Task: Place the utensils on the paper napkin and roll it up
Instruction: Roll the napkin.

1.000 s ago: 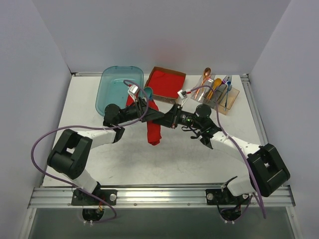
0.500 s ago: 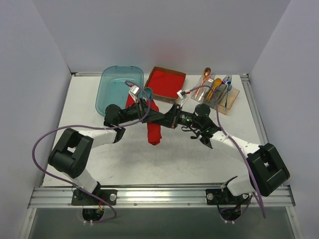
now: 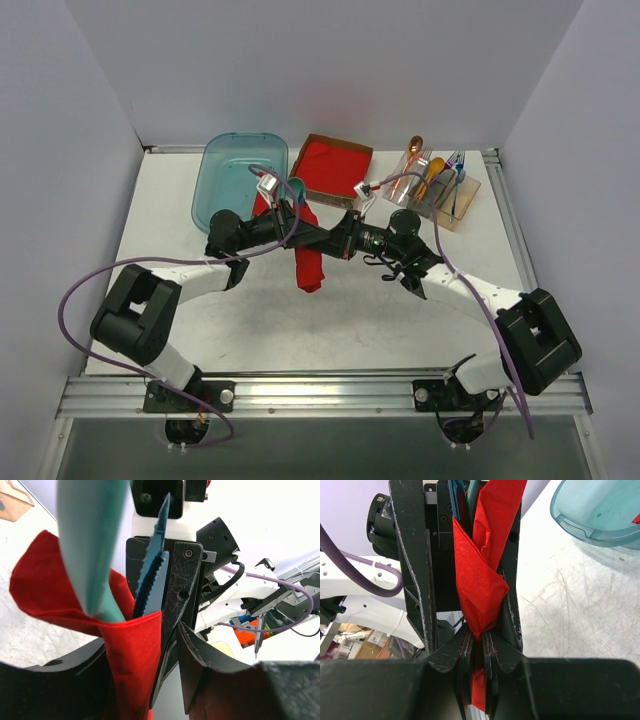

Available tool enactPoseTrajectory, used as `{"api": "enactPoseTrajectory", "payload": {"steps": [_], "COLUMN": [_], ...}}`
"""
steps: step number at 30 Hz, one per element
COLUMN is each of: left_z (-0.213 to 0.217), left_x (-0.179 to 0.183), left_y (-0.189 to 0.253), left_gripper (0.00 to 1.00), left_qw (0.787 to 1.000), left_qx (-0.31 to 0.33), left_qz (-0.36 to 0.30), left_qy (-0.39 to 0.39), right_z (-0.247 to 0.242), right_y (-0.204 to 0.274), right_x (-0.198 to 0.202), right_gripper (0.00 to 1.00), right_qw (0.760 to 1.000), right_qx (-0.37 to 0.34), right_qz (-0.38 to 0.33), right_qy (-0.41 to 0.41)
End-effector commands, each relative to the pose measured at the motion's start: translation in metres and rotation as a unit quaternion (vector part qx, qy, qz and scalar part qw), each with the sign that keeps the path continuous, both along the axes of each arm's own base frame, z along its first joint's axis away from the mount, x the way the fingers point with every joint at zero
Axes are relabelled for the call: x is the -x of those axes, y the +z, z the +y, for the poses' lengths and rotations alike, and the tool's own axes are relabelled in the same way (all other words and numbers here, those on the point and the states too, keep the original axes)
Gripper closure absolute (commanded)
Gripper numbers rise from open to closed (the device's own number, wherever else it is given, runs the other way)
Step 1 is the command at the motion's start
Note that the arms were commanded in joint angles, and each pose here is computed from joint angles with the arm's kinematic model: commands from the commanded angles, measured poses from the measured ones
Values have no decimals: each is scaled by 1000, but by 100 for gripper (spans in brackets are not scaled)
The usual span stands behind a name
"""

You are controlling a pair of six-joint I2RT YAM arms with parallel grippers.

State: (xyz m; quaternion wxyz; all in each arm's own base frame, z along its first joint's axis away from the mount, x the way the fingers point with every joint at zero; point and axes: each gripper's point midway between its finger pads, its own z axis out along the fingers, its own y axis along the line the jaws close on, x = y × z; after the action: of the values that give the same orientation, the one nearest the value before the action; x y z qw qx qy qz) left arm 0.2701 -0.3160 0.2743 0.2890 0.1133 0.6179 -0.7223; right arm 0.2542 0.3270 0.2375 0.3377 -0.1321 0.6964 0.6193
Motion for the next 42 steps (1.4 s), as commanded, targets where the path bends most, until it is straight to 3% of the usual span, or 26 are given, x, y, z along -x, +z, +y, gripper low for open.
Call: {"api": "enactPoseTrajectory", "payload": {"steps": [1, 12, 16, 24, 28, 32, 40, 42], "left_z": [8, 17, 16, 14, 15, 17, 13, 13], "left_x": [-5, -10, -12, -14, -21, -27, -28, -29], "left_y": [23, 26, 22, 10, -1, -7, -18, -19], "left_gripper": [48, 39, 53, 62, 76, 97, 97, 98], "left_qw": [999, 997, 997, 998, 996, 992, 993, 994], "left_qx": [27, 65, 58, 23, -26, -68, -74, -62], "left_qz": [-31, -17, -11, -8, -10, -12, 11, 17], "left_qy": [33, 37, 42, 51, 79, 105, 93, 87], "right_z": [-2, -4, -4, -4, -4, -4, -4, -5], "right_y": [33, 32, 33, 33, 30, 24, 17, 16], "right_x": [3, 4, 4, 1, -1, -3, -5, -5], "right_gripper": [100, 100, 100, 100, 100, 100, 100, 89], "right_qw": [998, 998, 998, 998, 998, 998, 999, 999], "right_qx": [-26, -30, -31, -29, -22, -17, -6, -2], "right_qz": [-60, -60, -62, -60, -59, -55, -48, -46], "right_qy": [-3, -4, -4, -7, -10, -14, -18, -21]}}
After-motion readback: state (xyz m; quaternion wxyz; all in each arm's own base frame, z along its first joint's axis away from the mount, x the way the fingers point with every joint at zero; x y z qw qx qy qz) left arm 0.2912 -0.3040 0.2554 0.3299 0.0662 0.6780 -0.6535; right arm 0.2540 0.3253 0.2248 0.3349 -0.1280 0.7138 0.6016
